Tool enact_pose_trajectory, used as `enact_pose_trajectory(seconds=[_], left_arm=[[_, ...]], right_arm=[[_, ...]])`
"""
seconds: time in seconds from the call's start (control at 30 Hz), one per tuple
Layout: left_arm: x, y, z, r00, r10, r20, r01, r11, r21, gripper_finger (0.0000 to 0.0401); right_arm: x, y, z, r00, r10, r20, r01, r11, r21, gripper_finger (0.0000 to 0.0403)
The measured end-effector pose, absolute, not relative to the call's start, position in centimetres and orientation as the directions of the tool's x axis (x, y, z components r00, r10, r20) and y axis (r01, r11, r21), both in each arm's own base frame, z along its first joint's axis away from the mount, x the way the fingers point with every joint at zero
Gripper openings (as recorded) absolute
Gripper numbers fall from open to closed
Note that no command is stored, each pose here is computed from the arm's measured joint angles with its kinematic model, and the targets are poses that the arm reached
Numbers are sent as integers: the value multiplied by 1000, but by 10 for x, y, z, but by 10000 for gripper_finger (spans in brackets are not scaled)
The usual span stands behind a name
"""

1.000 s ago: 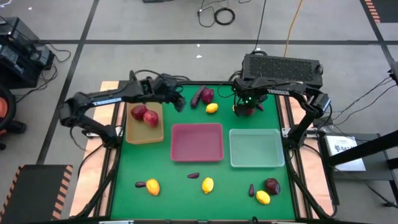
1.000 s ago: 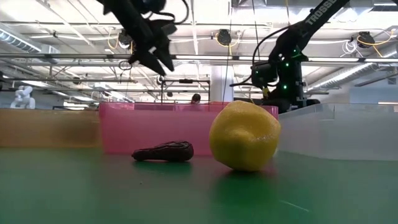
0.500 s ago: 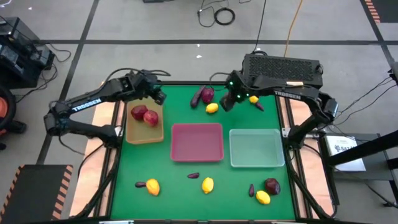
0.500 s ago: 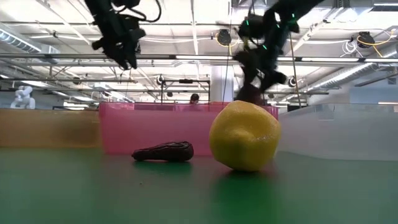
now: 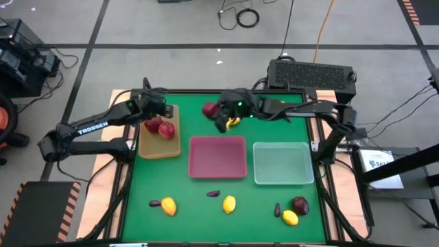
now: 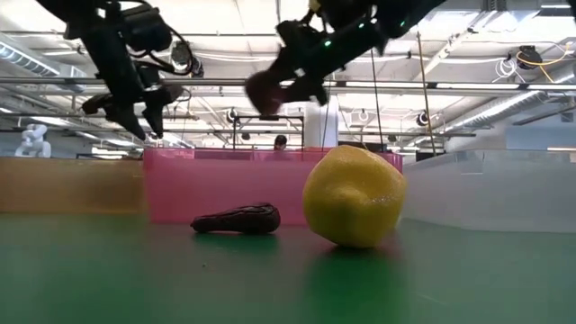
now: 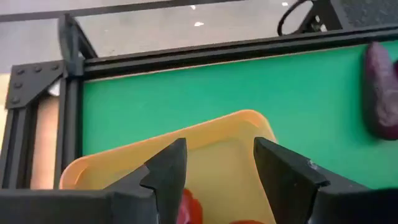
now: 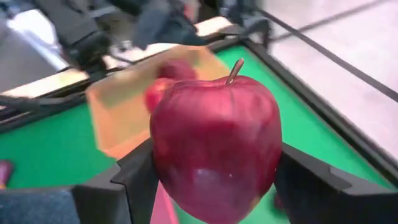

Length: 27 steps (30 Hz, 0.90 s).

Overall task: Sort produce into baskets
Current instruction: Put the red apple into the orange bin

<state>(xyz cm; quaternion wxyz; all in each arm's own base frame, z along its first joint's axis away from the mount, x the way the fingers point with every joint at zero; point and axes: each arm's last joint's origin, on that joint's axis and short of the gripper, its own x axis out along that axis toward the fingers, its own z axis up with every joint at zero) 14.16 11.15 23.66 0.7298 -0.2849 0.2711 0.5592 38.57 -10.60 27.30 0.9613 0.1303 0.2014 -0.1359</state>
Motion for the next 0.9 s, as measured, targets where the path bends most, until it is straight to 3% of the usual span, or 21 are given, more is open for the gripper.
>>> enact_pose_trajectory(seconds=[0.3, 0.57, 0.9], left_arm=[[126, 124, 238, 157, 719, -677, -986, 74, -151, 194], [123, 131, 240, 215, 700, -681, -977, 142, -161, 194], [121, 132, 239, 227, 682, -695, -972, 201, -120, 194]], right_arm=[[439, -93, 229, 985, -102, -141, 130, 970, 207, 262], [488, -76, 198, 993, -1, -122, 27, 976, 214, 266], [540, -63, 192, 993, 41, -110, -17, 978, 210, 267]])
